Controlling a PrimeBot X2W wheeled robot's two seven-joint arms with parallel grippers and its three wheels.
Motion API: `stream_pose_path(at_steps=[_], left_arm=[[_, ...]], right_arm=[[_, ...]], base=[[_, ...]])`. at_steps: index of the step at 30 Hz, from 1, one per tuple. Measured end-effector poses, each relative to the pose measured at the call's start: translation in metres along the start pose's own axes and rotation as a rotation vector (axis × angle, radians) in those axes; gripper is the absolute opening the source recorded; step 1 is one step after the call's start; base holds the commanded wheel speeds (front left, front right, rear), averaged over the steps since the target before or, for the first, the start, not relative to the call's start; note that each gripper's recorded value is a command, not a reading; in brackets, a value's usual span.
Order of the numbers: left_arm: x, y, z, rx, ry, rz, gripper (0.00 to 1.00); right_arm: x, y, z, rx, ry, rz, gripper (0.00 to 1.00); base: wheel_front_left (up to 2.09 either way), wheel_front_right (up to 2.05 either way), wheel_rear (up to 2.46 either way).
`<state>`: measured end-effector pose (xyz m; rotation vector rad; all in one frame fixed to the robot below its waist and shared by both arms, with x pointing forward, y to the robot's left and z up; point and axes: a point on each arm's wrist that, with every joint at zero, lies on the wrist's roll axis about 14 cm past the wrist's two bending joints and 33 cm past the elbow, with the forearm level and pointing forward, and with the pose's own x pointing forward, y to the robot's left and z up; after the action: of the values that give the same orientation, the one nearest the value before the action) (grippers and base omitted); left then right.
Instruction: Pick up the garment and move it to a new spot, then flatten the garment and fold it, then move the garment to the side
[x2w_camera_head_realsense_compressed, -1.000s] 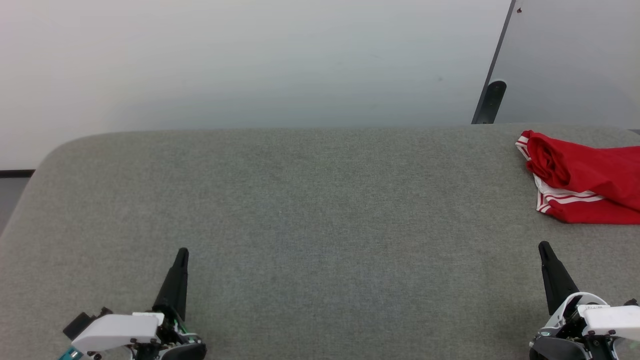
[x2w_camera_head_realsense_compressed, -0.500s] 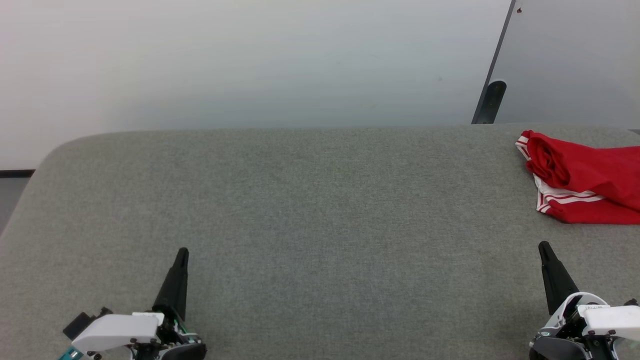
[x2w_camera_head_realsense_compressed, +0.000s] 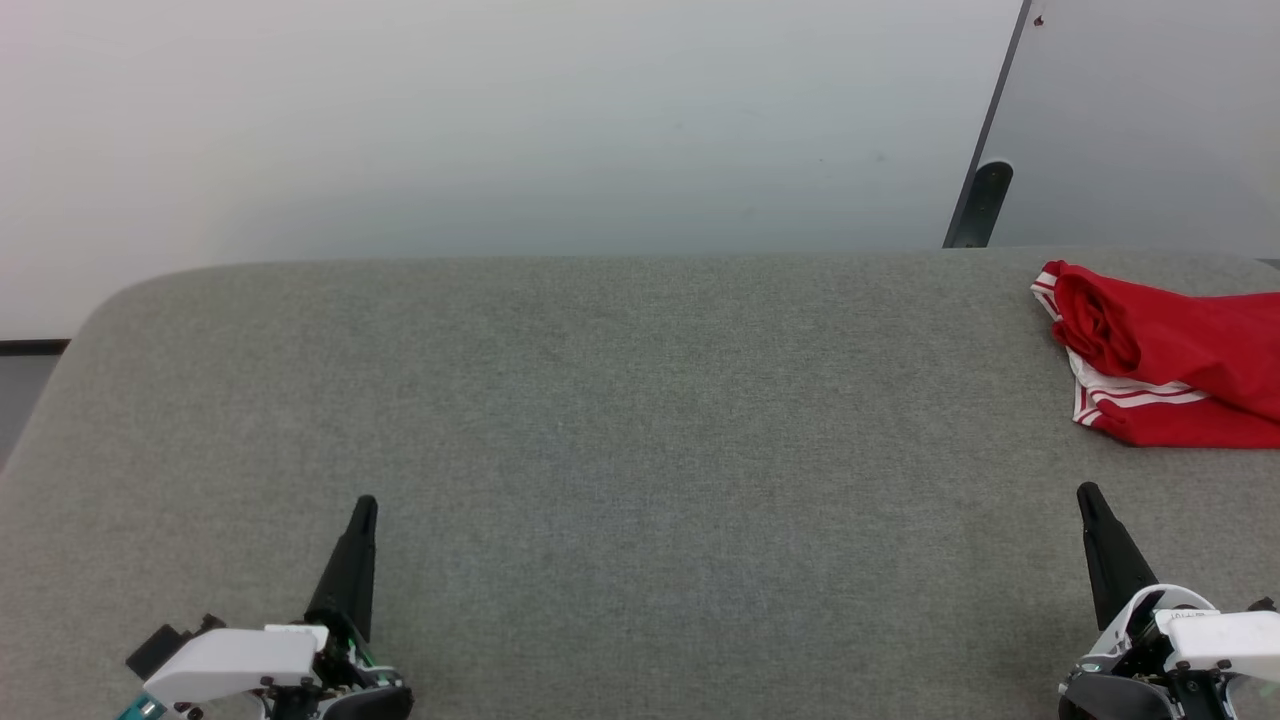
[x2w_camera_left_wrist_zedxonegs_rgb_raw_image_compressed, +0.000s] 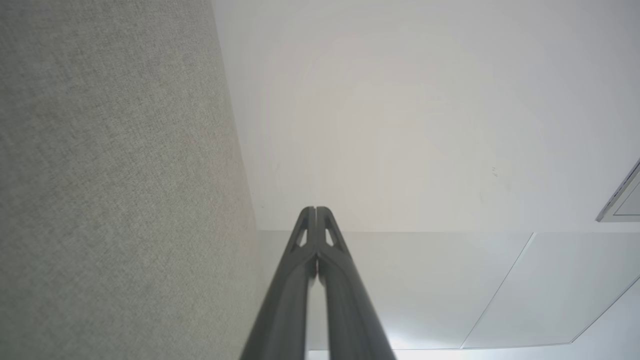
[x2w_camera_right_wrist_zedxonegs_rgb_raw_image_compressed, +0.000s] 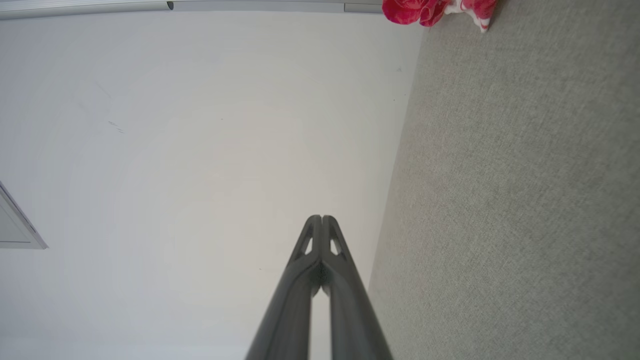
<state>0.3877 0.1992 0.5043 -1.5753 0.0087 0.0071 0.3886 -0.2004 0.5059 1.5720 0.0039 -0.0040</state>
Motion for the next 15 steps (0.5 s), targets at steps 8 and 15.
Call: stream_pose_path(at_steps=[8, 15], left_arm=[[0.0000, 0.0000, -0.0001, 0.000, 0.000, 0.000, 0.00], [0.0000, 0.0000, 0.0000, 0.000, 0.000, 0.000, 0.00]], right_arm=[[0.0000, 0.0000, 0.0000, 0.000, 0.000, 0.000, 0.00], [0.0000, 0.0000, 0.0000, 0.000, 0.000, 0.000, 0.00]], base=[[0.00, 0.00, 0.00], [0.00, 0.00, 0.00]])
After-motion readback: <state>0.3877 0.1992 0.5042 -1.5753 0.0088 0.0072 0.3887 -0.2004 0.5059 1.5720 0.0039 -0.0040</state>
